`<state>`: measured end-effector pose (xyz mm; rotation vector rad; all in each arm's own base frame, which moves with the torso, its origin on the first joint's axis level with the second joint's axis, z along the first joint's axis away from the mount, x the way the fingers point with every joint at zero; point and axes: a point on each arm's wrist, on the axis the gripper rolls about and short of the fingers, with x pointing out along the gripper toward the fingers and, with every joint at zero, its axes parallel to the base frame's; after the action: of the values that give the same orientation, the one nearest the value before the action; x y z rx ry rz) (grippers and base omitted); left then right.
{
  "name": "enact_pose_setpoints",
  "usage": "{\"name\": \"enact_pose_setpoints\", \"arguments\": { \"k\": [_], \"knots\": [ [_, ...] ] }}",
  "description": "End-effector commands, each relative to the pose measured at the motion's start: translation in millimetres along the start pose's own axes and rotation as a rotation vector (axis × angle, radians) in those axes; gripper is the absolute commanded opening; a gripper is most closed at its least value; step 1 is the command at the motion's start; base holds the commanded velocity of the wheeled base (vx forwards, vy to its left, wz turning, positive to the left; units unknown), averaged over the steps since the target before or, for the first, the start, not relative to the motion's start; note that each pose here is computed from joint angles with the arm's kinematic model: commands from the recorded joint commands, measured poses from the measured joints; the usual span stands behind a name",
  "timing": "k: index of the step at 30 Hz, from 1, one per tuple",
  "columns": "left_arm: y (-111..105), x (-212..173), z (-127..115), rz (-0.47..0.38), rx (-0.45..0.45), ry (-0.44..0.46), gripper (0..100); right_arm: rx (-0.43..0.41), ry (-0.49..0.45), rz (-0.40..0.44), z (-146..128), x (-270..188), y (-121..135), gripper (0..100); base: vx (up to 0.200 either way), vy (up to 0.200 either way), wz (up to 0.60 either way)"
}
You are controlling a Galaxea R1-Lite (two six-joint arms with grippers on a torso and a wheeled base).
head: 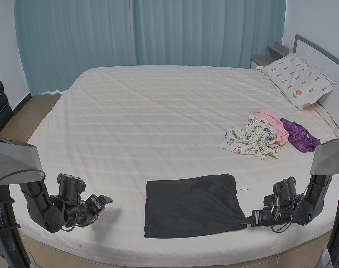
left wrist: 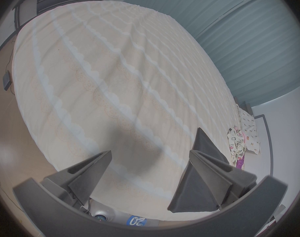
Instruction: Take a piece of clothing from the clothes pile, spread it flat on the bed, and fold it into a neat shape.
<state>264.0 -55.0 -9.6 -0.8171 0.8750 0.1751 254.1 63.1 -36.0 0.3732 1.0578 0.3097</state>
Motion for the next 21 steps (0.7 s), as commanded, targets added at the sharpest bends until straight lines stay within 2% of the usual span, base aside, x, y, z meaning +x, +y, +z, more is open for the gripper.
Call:
{"name": "enact_pose_setpoints", "arguments": {
  "k": [1, 6, 10, 11, 12, 16, 21],
  "knots": [
    [1, 0, 0, 0.002, -0.001, 0.001, 100, -0.009, -0.007, 0.004, 0, -1, 1, 100, 0.0, 0.0, 0.0],
    [0, 0, 0, 0.0, 0.0, 0.001, 100, -0.003, -0.13, 0.036, 34, 1, 4, 100, 0.0, 0.0, 0.0],
    [-1, 0, -1, -0.001, 0.002, 0.003, 100, 0.093, -0.197, 0.075, 62, 18, 9, 100, 0.0, 0.0, 0.0],
    [-1, 0, -1, -0.001, 0.002, 0.003, 100, 0.093, -0.197, 0.075, 62, 18, 9, 100, 0.0, 0.0, 0.0],
    [-1, 0, -3, -0.002, 0.005, 0.007, 100, 0.139, -0.233, 0.086, 77, 31, 10, 100, 0.0, 0.0, 0.0],
    [-1, 0, -5, -0.001, 0.011, 0.014, 100, 0.18, -0.283, 0.059, 97, 64, 4, 100, 0.0, 0.0, 0.0],
    [-1, 0, -5, -0.001, 0.011, 0.014, 100, 0.21, -0.311, 0.072, 110, 89, 1, 100, 0.0, 0.0, 0.0]
  ]
}}
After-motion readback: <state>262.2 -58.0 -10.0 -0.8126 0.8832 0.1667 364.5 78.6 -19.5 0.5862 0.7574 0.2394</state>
